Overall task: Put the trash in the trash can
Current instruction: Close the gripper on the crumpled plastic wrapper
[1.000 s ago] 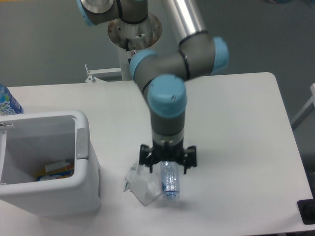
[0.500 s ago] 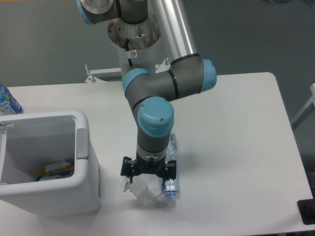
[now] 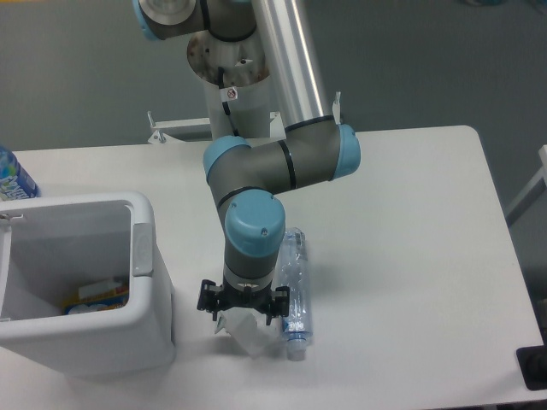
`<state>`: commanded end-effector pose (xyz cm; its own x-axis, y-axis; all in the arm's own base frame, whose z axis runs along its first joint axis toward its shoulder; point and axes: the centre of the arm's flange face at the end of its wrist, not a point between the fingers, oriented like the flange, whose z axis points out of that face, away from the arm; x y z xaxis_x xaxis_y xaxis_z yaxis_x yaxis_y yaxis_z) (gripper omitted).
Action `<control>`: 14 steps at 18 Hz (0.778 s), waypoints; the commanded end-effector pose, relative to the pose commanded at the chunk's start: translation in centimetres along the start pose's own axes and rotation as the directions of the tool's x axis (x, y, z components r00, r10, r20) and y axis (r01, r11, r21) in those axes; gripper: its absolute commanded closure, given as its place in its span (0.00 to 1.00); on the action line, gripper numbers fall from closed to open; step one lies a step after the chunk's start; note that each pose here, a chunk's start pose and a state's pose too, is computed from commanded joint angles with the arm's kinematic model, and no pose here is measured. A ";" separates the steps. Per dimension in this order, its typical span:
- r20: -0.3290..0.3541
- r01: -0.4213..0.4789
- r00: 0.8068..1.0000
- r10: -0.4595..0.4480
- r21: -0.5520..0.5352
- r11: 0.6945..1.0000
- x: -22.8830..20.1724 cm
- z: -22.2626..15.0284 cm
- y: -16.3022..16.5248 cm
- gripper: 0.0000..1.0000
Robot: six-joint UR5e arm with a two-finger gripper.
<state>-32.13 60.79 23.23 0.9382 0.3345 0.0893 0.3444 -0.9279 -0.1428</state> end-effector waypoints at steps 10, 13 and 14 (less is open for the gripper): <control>0.030 0.003 1.000 -0.002 -0.019 1.000 -0.2 0.7 0.2 0.62; 0.032 0.001 0.999 -0.001 -0.020 1.000 -0.2 0.7 0.2 0.87; 0.032 0.001 0.999 0.000 -0.018 1.000 -0.2 0.6 0.2 0.89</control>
<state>-32.23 60.66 22.59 0.9387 0.3400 0.0576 0.3447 -0.9304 -0.1245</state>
